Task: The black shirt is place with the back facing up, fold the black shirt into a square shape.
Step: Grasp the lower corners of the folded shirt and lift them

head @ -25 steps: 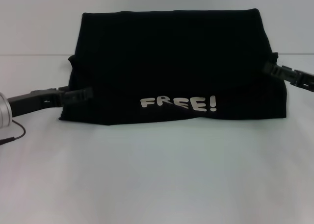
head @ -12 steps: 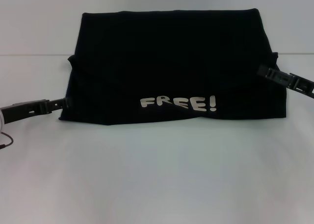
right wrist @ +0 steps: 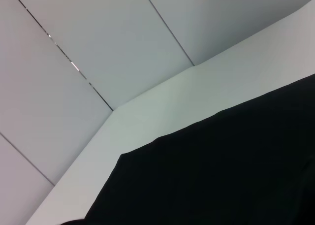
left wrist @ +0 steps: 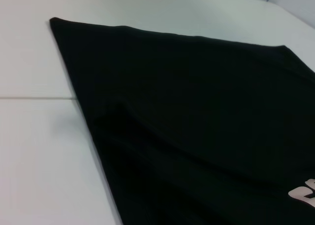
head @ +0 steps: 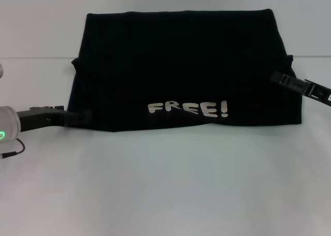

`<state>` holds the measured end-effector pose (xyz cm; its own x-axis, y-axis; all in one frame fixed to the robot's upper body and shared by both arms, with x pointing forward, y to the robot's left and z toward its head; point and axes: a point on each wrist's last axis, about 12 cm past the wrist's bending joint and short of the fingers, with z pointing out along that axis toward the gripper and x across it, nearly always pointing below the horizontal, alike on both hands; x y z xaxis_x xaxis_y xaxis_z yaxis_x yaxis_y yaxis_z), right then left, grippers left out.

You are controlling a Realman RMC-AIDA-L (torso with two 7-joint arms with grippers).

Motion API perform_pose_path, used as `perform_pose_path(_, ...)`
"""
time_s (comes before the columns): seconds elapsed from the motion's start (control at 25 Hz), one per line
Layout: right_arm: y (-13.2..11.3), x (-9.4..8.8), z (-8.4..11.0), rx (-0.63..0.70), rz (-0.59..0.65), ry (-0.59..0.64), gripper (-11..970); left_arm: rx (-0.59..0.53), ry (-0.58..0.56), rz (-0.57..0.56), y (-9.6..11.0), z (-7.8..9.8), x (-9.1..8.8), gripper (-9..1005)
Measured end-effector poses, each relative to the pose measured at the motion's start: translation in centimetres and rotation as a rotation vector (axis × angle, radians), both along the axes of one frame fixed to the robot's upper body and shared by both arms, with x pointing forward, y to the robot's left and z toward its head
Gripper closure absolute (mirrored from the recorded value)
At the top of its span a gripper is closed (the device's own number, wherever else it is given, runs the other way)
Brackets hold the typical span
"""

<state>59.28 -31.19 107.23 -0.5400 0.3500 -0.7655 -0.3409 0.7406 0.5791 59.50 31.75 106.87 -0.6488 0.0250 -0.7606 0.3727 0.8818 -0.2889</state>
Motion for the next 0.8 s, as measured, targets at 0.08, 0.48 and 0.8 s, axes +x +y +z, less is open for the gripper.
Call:
perform_pose_path(0.08,0.0,0.0,0.0,0.002,0.002,0.000,27,0.013,0.000,-0.009,-0.2,0.0,0.1,72)
perform_pose_path(0.48,-0.3,-0.2,0.0,0.007,-0.004,0.001,29,0.082,-0.008,-0.041,-1.1,-0.5,0.3,92)
perform_pose_path(0.8,-0.2,-0.1,0.1,0.009,-0.002,-0.001,29,0.091,-0.006,-0.046,-1.2,-0.6,0.3,107)
